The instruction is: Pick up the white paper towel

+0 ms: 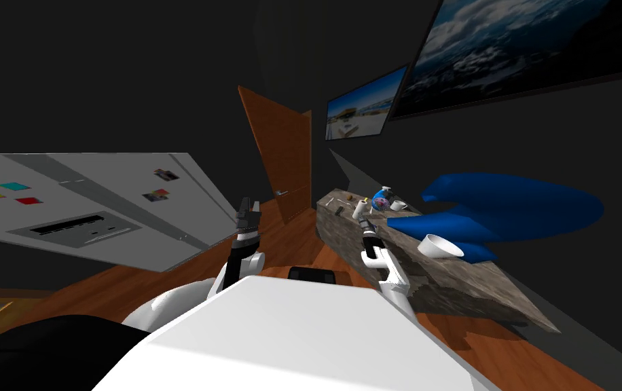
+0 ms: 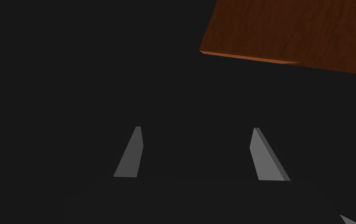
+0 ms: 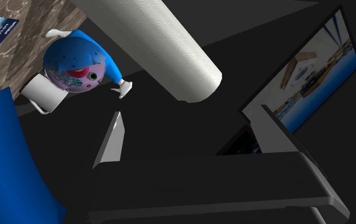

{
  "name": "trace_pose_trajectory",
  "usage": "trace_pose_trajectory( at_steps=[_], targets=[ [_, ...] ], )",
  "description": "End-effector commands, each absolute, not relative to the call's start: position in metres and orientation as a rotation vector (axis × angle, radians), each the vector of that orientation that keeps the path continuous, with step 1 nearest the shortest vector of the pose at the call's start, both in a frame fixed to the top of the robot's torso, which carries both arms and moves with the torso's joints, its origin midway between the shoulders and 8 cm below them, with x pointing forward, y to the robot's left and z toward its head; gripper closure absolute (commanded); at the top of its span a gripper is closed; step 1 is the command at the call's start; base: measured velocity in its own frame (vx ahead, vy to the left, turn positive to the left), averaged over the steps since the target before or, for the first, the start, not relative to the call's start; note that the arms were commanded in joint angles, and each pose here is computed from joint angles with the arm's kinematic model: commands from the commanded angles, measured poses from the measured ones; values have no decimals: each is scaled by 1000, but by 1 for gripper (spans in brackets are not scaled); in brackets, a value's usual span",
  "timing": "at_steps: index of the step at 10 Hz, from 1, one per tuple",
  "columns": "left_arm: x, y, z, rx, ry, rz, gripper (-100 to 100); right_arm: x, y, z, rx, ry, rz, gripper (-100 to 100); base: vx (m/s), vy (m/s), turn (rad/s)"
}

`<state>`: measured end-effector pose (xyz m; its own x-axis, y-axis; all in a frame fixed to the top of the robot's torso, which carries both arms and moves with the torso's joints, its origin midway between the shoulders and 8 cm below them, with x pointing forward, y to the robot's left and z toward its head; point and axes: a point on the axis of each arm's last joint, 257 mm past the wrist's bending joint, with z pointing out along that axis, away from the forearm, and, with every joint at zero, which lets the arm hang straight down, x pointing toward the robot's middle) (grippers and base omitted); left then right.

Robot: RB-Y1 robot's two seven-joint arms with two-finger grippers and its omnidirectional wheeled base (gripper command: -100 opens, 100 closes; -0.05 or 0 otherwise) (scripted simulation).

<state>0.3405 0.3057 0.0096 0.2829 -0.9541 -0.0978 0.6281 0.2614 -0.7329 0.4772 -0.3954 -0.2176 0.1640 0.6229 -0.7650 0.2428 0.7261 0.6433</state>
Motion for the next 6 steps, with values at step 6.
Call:
trace_pose_trajectory(
  at_steps=[6],
  targets=[
    [340, 306, 10, -646, 605, -1163, 0, 467, -466, -255, 831, 1476, 7, -100, 20, 76, 67]
  ],
)
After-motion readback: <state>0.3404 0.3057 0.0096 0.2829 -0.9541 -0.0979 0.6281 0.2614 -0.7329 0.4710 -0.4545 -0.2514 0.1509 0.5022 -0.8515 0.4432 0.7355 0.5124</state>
